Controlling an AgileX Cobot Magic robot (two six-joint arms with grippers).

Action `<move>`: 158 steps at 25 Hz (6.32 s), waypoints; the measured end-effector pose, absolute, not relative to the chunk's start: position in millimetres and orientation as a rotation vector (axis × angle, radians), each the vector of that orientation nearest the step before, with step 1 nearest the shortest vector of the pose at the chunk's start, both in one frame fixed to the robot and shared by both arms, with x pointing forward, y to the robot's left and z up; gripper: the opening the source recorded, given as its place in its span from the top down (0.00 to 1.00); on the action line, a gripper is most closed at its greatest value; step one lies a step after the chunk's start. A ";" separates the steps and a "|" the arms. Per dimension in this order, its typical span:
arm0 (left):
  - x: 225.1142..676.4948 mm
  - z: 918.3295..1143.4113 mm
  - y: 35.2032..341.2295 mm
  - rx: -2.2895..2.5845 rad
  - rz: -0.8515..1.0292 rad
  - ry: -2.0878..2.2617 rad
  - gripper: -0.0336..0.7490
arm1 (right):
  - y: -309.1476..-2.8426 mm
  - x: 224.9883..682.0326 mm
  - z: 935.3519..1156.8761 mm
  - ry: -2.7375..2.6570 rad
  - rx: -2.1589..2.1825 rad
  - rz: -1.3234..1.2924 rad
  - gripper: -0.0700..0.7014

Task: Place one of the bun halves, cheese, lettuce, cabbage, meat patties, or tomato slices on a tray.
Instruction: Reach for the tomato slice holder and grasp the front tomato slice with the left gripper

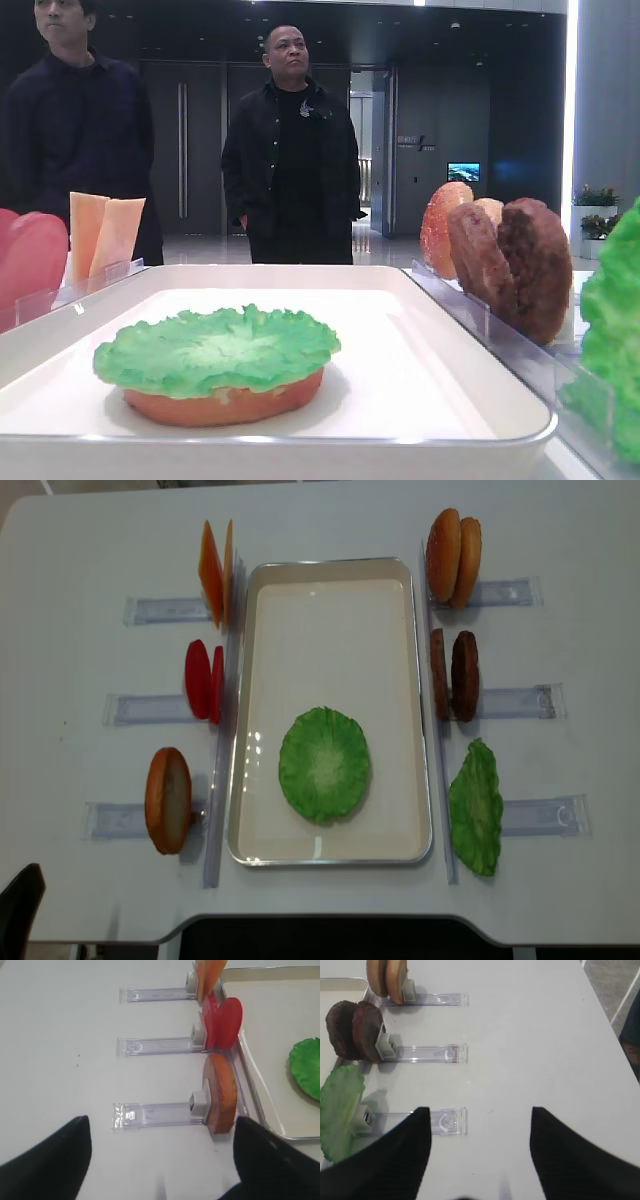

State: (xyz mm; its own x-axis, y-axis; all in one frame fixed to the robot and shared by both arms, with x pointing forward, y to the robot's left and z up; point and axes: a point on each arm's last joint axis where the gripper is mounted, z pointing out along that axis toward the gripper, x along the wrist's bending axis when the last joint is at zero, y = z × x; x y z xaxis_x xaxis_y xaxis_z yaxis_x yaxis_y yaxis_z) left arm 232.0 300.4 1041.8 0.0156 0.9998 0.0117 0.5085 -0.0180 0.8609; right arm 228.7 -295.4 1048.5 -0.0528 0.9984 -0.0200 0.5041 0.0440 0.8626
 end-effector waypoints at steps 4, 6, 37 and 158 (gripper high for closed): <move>232.0 1041.8 299.5 1.606 0.898 1.569 0.07 | -295.4 228.7 1048.5 1.641 1.538 0.919 0.37; 232.0 1041.8 299.3 1.606 0.896 1.569 0.07 | -295.4 228.7 1048.5 1.641 1.538 0.919 0.37; 299.1 1094.6 299.3 1.838 0.568 1.870 0.07 | -295.4 228.7 1048.5 1.640 1.538 0.918 0.37; 580.9 981.3 147.4 2.284 0.186 2.171 0.17 | -295.4 228.7 1048.3 1.641 1.539 0.918 0.37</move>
